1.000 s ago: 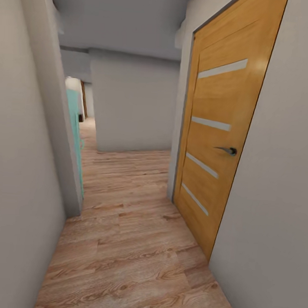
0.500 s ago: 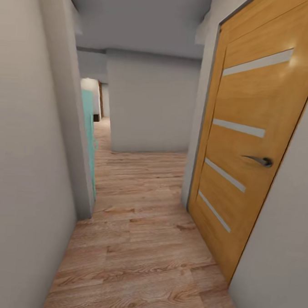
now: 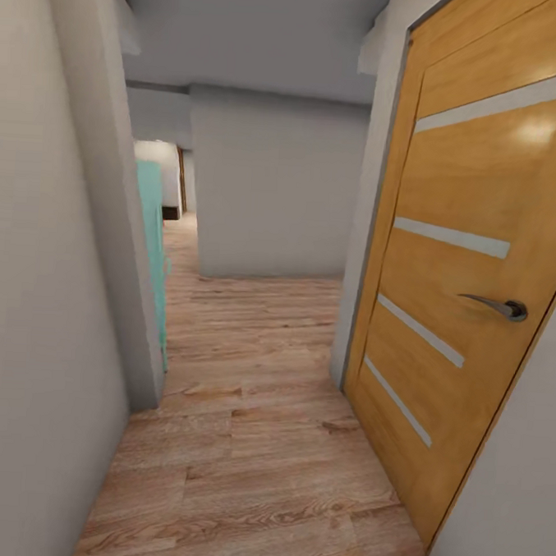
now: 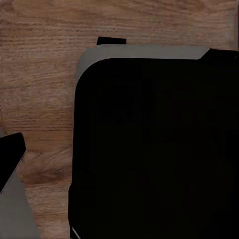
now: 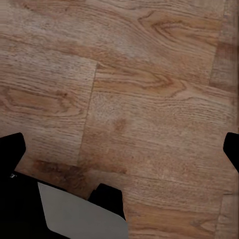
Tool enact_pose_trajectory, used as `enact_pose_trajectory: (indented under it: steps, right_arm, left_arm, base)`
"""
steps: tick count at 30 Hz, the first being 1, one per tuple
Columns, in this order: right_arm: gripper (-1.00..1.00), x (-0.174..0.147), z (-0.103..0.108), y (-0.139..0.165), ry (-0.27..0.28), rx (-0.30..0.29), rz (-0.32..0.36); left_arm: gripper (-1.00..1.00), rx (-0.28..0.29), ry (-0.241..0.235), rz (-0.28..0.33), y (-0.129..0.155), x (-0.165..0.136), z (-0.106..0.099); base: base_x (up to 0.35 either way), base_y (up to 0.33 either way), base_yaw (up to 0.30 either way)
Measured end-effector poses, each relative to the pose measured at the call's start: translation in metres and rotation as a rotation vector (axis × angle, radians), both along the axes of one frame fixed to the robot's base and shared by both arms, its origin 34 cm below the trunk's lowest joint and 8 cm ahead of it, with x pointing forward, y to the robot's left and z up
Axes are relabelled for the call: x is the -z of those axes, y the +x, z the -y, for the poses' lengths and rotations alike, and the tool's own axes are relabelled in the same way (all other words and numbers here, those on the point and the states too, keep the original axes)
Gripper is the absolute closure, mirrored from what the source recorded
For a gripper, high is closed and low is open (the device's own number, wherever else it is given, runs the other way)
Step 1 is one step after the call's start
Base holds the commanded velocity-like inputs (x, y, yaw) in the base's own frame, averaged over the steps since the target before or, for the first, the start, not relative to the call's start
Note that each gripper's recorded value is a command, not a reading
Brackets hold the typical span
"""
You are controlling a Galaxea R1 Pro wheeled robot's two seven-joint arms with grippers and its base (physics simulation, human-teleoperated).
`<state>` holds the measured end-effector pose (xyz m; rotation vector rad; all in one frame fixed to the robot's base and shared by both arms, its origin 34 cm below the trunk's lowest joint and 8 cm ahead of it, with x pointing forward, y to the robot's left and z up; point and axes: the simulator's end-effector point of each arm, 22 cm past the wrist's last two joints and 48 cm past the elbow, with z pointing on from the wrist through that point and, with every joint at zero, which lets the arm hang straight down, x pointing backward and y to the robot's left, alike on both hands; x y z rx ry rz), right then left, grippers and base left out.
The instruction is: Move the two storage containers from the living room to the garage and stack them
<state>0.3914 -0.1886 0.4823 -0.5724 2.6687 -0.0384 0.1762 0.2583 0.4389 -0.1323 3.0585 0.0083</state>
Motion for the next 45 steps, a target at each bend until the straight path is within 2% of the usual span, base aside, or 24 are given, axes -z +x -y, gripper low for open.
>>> enact_pose_trajectory:
  steps: [26, 30, 33, 35, 45]
  right_arm:
    - [-1.00, 0.000, 0.004, 0.000, -0.008, 0.010, 0.001]
    - [-1.00, 0.003, 0.026, -0.004, -0.043, 0.069, -0.012]
    - [-1.00, 0.006, 0.046, -0.008, -0.054, 0.165, -0.025]
    - [-1.00, 0.006, 0.051, -0.010, -0.054, 0.195, -0.028]
    - [-1.00, 0.006, 0.049, -0.011, -0.050, 0.200, -0.032]
  left_arm:
    - [-1.00, 0.001, -0.002, 0.000, 0.000, 0.000, 0.002]
    - [-1.00, 0.001, -0.003, 0.000, 0.000, 0.000, 0.002]
    - [-1.00, 0.001, -0.002, 0.000, 0.000, 0.000, 0.002]
    - [-1.00, 0.001, -0.002, 0.000, 0.000, 0.000, 0.002]
    - [-1.00, 0.001, -0.002, 0.001, 0.000, 0.000, 0.002]
  base:
    - [0.323, 0.000, 0.000]
    - [0.323, 0.000, 0.000]
    - [0.323, 0.000, 0.000]
    - [0.323, 0.000, 0.000]
    - [0.323, 0.000, 0.050]
